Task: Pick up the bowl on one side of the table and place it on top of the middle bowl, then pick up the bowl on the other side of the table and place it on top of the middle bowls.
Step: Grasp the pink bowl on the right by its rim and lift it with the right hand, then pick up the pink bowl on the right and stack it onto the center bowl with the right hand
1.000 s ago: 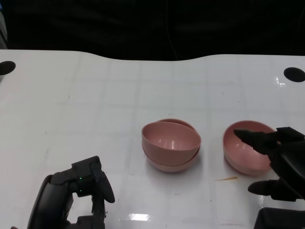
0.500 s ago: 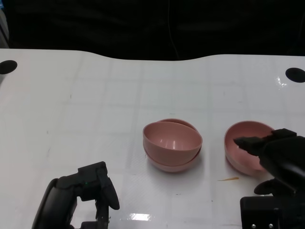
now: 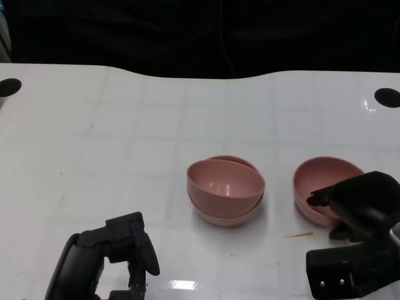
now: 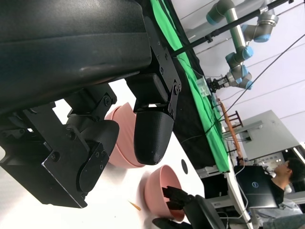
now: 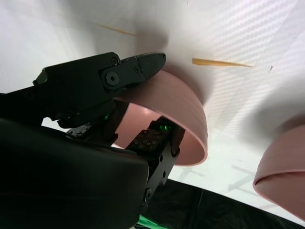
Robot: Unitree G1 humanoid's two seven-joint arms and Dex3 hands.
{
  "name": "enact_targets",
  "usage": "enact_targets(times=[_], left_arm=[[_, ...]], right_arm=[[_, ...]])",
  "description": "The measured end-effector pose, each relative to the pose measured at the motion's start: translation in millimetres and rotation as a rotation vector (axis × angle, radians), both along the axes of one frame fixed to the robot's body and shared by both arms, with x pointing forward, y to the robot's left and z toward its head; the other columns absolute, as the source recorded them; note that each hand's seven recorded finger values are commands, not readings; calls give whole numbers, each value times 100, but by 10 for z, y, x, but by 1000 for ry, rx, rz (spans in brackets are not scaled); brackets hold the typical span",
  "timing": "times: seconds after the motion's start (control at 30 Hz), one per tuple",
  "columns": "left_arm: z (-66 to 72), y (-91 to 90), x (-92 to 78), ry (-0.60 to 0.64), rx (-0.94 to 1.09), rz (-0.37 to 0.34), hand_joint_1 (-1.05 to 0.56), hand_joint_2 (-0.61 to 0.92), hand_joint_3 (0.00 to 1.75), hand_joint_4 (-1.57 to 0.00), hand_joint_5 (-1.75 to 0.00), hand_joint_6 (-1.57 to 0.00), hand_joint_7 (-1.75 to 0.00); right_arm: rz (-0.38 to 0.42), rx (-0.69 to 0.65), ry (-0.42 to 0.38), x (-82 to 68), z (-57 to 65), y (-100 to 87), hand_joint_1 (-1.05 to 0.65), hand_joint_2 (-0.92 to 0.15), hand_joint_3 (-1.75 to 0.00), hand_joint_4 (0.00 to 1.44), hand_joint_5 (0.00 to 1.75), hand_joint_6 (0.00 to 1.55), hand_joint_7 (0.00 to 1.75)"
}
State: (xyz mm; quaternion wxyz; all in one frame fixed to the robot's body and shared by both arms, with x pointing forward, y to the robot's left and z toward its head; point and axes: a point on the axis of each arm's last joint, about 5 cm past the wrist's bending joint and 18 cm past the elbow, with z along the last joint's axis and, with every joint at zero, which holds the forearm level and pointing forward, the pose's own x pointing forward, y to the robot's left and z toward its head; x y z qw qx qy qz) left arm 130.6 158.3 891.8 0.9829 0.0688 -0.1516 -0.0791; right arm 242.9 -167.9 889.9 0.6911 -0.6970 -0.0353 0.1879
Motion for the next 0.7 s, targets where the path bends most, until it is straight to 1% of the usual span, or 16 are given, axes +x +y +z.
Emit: enact_targets(times=[0.03,0.1,0.13,0.2,0.23,0.27,0.3,0.33,0.37,0.43,0.47,0.53,0.63,0.67,0.7], left_arm=[[-1,3,-1,1,0,1,10,23,171,-97,-175,-88,-155],[-4,8,-1,3,2,1,9,23,170,-97,-175,-88,-155],[-5,9,-1,3,3,1,9,23,170,-96,-175,-88,-155],[-6,11,-1,4,3,1,8,23,170,-96,-175,-88,-154],[-7,11,-1,5,4,1,8,24,170,-96,-175,-88,-154],[-7,12,-1,5,3,1,7,24,170,-96,-175,-88,-154],[-8,12,-1,5,3,1,7,24,170,-96,-175,-88,-154],[-8,12,-1,5,3,0,6,24,170,-96,-175,-88,-154],[-8,12,0,6,3,0,6,24,170,-96,-175,-88,-154],[-7,11,1,6,3,-1,7,23,171,-96,-175,-88,-155],[-6,10,4,5,4,-1,9,23,171,-96,-175,-88,-155],[-6,10,6,5,4,-2,10,23,170,-96,-175,-88,-155],[-15,12,6,9,3,-1,9,23,170,-96,-175,-88,-155],[-22,13,6,13,4,-1,8,23,169,-96,-175,-88,-155],[-27,14,5,16,5,0,8,23,169,-96,-175,-88,-155]], right_arm=[[3,-4,-9,15,-25,2,-28,-92,-2,79,122,108,4],[17,-11,-50,60,-73,9,-26,-92,-1,76,142,116,6],[21,-4,-72,86,-93,9,-24,-92,-2,76,155,122,9],[33,22,-119,131,-125,-7,-21,-92,-2,78,168,130,13],[42,35,-143,147,-141,-17,-19,-91,-4,80,172,132,24],[50,52,-162,156,-159,-28,-18,-89,-11,84,173,108,82],[56,75,-179,160,-175,-38,-18,-88,-15,86,174,89,123],[63,92,-194,162,-184,-42,-18,-87,-19,87,174,79,147],[70,115,-212,161,-187,-41,-17,-83,-26,89,174,72,163],[84,165,-256,162,-178,-33,-17,-65,-59,92,175,69,172],[90,191,-278,165,-166,-29,-16,-55,-80,94,175,68,173],[102,242,-326,174,-128,-14,-15,-48,-94,95,175,67,174],[119,292,-362,189,-66,17,-14,-43,-103,95,175,69,173],[133,321,-381,194,-20,41,-12,-36,-116,97,175,72,174],[148,354,-404,198,32,64,-11,-31,-125,98,175,74,173]])
